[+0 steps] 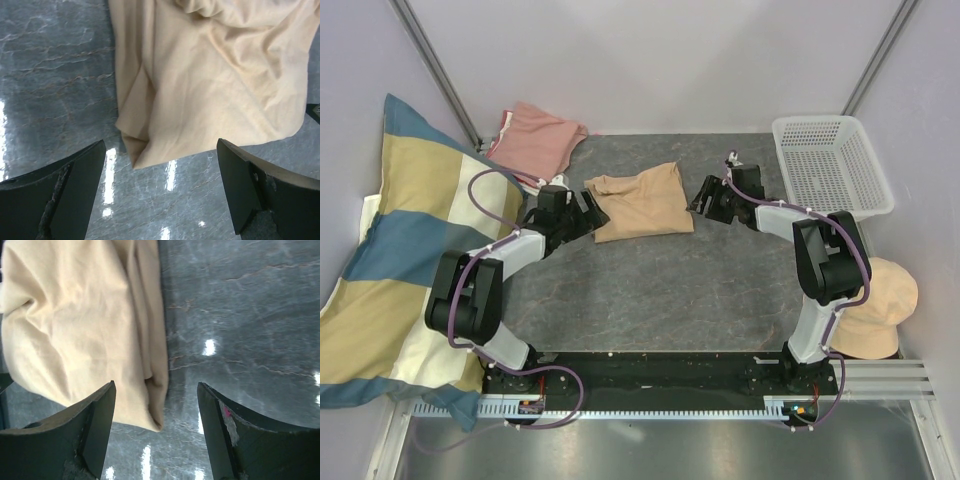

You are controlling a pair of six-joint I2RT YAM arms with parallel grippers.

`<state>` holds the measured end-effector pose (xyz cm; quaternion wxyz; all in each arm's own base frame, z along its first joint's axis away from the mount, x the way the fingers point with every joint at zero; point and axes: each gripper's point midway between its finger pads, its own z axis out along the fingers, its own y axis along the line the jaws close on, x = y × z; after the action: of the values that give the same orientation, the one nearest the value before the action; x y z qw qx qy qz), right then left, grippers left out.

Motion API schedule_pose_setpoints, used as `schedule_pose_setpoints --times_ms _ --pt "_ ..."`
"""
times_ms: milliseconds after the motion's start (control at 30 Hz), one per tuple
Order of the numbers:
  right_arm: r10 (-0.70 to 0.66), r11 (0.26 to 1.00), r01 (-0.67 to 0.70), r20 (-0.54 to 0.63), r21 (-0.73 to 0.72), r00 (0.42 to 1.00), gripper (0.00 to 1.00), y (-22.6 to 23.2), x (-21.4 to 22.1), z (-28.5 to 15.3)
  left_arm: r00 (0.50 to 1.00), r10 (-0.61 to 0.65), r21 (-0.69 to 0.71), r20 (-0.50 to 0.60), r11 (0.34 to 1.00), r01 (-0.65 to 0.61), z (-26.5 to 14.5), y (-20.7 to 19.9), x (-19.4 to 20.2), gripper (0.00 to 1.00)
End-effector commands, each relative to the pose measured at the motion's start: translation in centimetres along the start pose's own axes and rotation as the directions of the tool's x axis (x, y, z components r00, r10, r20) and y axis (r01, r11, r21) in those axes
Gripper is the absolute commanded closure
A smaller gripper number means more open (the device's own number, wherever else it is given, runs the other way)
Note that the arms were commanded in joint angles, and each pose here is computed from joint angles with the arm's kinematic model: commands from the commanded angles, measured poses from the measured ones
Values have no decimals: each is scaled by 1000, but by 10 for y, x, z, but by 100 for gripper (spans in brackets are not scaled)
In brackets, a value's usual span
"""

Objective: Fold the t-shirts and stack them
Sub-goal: Smooth out wrinkles on the folded tshirt

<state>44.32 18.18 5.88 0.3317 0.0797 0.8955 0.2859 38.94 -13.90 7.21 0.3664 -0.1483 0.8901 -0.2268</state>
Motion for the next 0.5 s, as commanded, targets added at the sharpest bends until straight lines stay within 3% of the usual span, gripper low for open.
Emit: schedule_pose_setpoints --times_ms 0,467 --pt "-36 994 39 36 -102 999 27 30 -12 -3 998 -15 32 64 999 13 8 -12 -13 0" --pt "-27 989 17 -65 -149 997 37 37 22 7 1000 -14 72 -3 997 15 26 -29 16 10"
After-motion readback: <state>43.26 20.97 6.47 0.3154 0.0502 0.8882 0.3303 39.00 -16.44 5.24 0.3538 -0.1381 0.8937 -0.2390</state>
